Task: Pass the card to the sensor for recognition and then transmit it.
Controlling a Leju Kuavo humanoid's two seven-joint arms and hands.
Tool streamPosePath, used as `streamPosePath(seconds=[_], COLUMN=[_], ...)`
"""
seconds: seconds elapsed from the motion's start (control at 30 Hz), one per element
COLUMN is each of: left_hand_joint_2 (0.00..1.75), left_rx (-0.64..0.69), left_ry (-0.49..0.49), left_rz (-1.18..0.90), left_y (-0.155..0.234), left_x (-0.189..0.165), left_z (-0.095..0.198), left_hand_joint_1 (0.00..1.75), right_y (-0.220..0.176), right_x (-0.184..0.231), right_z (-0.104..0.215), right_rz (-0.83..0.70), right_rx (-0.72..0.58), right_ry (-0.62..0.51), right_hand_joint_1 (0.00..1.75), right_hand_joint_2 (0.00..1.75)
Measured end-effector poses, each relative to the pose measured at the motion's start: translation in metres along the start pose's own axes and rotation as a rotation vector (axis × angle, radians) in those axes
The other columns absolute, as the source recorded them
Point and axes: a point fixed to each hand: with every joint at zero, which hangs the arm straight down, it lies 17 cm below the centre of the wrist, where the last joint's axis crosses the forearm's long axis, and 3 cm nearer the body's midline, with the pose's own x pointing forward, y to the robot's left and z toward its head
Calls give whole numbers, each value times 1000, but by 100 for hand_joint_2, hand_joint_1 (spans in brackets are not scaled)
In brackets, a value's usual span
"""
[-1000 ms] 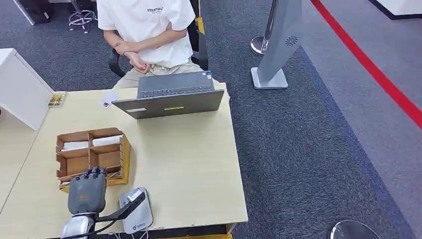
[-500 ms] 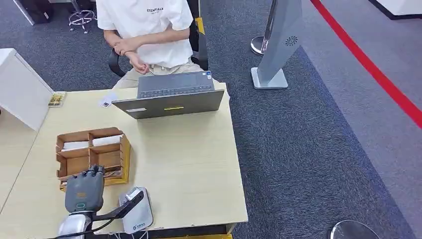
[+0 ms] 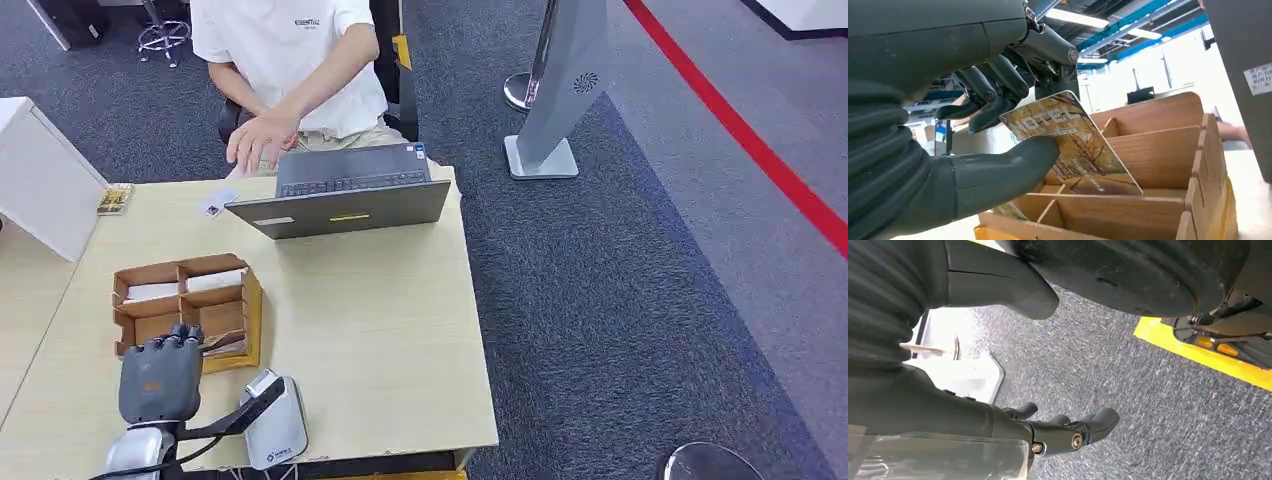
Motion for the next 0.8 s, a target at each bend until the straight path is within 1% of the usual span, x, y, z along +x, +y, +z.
streamPosePath(seconds=[0.1,0.2,0.3,0.47,0.5,0.67,0.8], left_hand_joint_2=[175,175,175,175,175,175,175], left_rx=[-38,-61,-53,12,30,199,266], left_ry=[-25,-68,-106,-133,-134,-100,-78], left_rz=[-23,-61,-73,-106,-113,-158,-187], left_y=[1,11,30,69,77,139,153], left_x=[5,9,3,-12,-15,-32,-40], left_z=[4,10,10,-2,-7,-53,-68], left_hand_joint_1=[175,175,175,175,175,175,175], right_y=[0,0,-1,0,0,0,1], right_x=[-1,-2,-3,-4,-4,-1,-3], right_z=[0,0,0,0,0,0,0], right_rz=[-21,-39,-55,-60,-55,-19,0], right_rx=[-1,-1,-3,-2,0,5,6], right_ry=[3,10,14,15,14,4,9], right_hand_joint_1=[0,0,0,0,0,0,0], right_hand_joint_2=[175,175,175,175,175,175,175])
